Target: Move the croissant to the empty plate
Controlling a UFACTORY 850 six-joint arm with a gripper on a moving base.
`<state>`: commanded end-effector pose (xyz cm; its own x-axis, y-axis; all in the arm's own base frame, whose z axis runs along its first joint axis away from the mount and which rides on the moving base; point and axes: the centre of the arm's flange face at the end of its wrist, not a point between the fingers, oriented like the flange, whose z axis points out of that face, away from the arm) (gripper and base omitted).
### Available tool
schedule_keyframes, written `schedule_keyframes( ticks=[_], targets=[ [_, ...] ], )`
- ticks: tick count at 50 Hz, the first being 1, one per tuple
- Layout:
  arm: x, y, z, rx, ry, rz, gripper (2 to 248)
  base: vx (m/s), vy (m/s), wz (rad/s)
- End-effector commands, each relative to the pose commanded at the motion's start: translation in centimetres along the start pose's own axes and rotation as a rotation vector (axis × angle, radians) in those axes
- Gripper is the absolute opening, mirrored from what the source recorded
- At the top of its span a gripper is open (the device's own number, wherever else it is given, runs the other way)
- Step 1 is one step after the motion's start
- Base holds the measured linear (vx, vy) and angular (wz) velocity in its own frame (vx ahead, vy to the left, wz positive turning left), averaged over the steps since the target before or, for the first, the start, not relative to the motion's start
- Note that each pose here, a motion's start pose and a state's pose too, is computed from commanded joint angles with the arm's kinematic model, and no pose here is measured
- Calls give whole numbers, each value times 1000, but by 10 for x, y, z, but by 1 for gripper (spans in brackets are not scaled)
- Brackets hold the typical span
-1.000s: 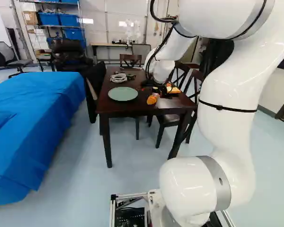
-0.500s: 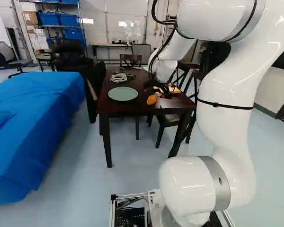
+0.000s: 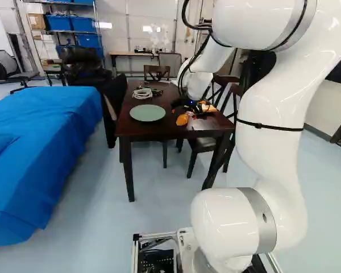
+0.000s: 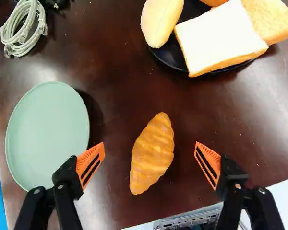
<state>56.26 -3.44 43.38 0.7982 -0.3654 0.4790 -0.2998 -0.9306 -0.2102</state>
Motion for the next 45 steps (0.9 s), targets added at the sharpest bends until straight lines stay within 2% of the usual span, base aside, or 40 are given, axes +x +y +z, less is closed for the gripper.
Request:
schedule_keyframes(
  ticks=[25, 38, 45],
  targets=[
    [1, -4, -31, 18, -6, -2, 247, 0, 0, 0],
    [4, -7, -47, 35, 1, 23, 247, 0, 0, 0],
    [2, -8, -47, 36, -19, 23, 247, 0, 0, 0]
  ],
)
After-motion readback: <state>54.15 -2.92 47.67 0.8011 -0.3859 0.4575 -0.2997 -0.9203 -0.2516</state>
